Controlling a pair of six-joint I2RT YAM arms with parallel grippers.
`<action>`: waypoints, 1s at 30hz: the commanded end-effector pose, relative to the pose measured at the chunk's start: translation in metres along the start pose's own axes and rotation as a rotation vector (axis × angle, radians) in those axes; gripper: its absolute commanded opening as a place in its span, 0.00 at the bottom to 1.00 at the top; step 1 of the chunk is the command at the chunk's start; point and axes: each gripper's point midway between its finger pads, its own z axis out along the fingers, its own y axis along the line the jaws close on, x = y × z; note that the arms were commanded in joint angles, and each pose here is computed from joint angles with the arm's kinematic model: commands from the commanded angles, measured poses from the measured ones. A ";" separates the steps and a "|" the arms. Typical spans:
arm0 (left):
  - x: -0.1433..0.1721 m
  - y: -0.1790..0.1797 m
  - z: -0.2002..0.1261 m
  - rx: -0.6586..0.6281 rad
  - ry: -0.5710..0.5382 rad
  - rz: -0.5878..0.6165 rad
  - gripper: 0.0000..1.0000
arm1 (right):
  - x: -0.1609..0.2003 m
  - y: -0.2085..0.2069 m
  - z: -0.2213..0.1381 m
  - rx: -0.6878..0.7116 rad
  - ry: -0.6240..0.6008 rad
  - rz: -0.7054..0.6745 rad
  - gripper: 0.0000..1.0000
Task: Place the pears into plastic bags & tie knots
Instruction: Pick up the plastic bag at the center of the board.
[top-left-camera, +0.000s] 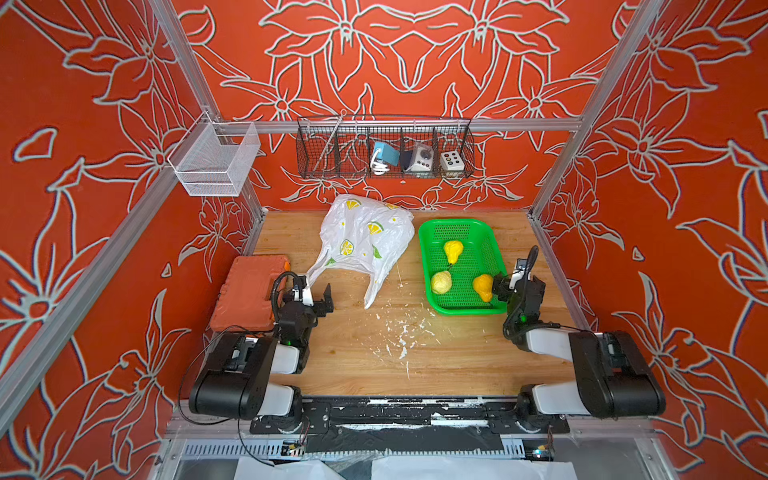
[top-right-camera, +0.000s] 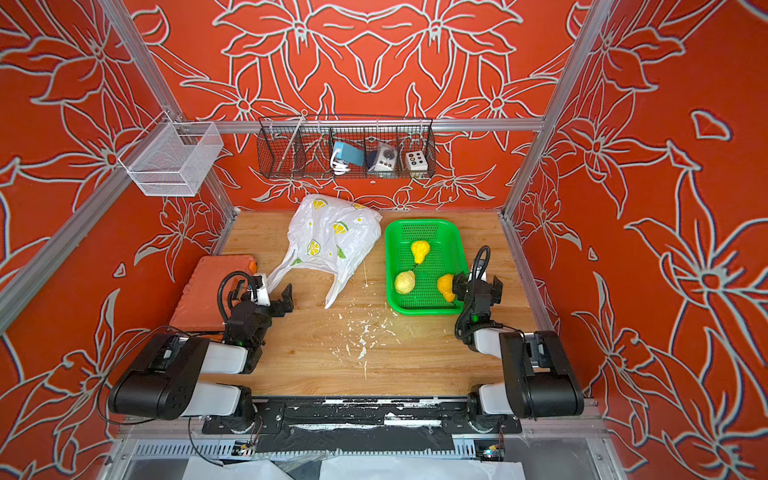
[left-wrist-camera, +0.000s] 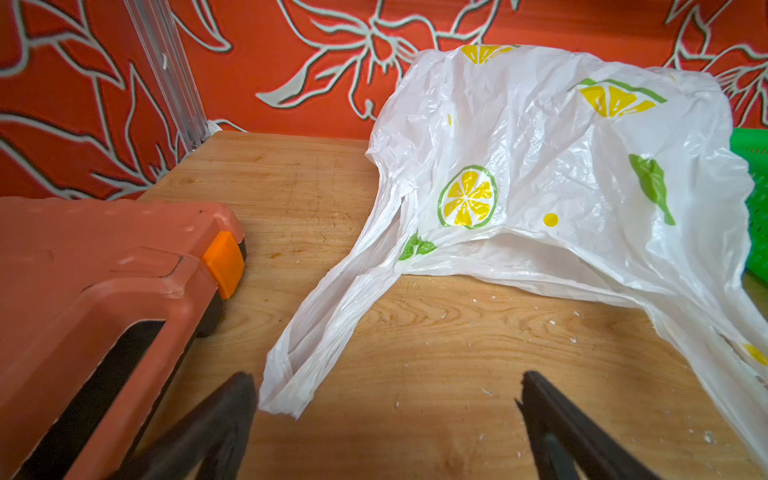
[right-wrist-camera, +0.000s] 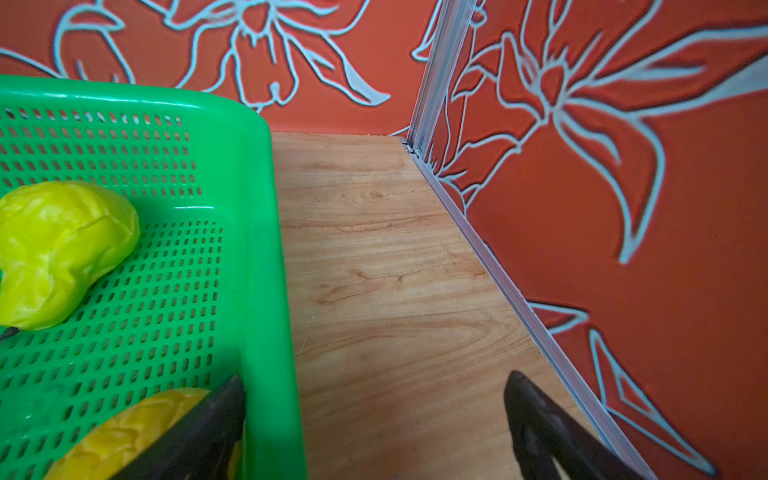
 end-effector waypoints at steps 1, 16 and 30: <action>-0.011 -0.001 0.002 0.002 -0.041 0.010 0.98 | 0.017 0.004 0.001 -0.008 0.056 -0.013 0.97; -0.010 -0.001 0.003 0.006 -0.033 0.008 0.98 | 0.017 0.005 0.001 -0.008 0.061 -0.012 0.98; -0.011 -0.001 0.002 0.005 -0.036 0.008 0.98 | 0.017 0.004 0.001 -0.007 0.061 -0.012 0.97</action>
